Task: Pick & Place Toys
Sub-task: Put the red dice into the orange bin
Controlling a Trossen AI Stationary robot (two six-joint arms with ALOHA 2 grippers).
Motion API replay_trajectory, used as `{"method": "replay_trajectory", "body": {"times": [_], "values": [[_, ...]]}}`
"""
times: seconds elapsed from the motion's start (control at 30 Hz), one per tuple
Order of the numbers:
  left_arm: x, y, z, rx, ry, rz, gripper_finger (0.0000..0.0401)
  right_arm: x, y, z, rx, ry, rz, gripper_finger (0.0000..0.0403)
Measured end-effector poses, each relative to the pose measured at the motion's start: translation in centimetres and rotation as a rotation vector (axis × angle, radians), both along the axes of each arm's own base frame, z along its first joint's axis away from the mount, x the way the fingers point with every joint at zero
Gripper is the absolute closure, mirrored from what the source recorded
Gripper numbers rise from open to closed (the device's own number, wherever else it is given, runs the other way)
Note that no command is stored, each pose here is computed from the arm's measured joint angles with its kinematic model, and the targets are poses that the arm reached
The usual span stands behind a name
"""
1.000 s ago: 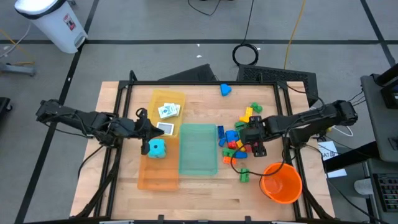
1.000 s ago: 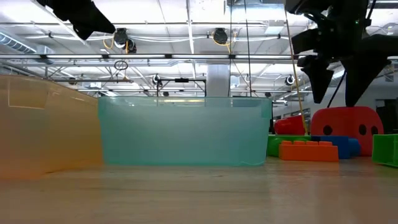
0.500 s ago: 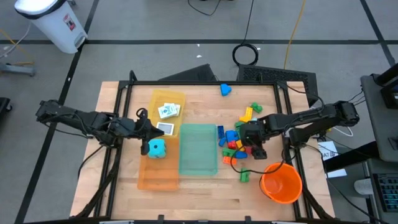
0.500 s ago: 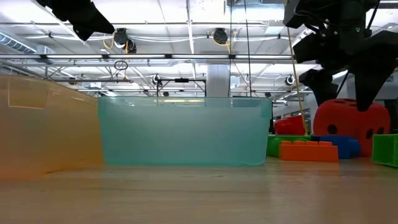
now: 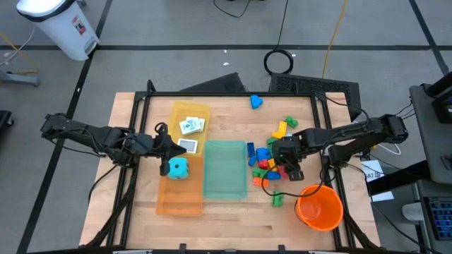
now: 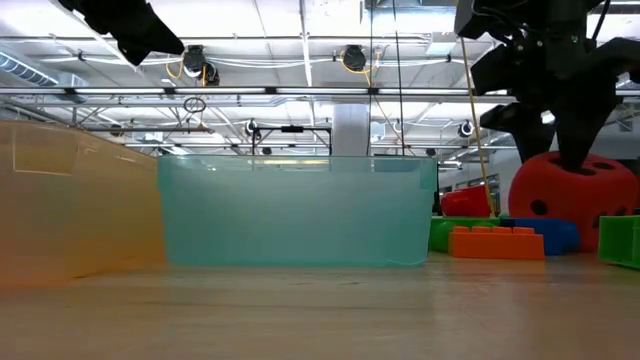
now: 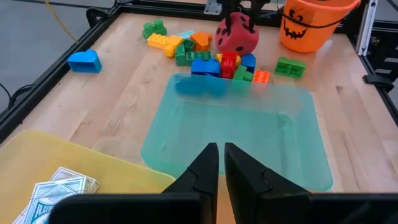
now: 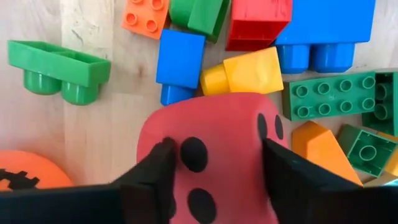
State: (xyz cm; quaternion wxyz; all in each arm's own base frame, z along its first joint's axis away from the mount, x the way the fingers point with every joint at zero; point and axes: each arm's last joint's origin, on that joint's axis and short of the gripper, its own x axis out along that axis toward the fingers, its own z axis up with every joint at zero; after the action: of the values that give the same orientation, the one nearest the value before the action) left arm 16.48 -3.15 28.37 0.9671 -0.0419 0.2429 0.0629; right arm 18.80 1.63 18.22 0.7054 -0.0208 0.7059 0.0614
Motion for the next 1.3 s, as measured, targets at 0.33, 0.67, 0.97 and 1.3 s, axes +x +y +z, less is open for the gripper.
{"method": "replay_trajectory", "body": {"times": [0.33, 0.67, 0.97, 1.3], "values": [[0.0, 0.0, 0.0, 0.002, 0.000, 0.003, 0.0368, -0.3, 0.0, 0.0, 0.059, 0.027, 0.034, 0.0334], [0.1, 0.0, 0.3, -0.009, -0.031, 0.006, 0.0368, 1.7, 0.1, 4.1, 0.010, -0.081, 0.068, 0.0336], [0.7, 0.1, 1.5, -0.013, -0.173, 0.071, 0.0357, 3.3, 1.0, 10.4, -0.109, -0.334, 0.132, 0.0365], [4.3, 0.6, 0.3, 0.062, -0.175, 0.133, 0.0136, 3.0, 1.2, 13.5, -0.118, -0.554, 0.168, 0.0367]]}}
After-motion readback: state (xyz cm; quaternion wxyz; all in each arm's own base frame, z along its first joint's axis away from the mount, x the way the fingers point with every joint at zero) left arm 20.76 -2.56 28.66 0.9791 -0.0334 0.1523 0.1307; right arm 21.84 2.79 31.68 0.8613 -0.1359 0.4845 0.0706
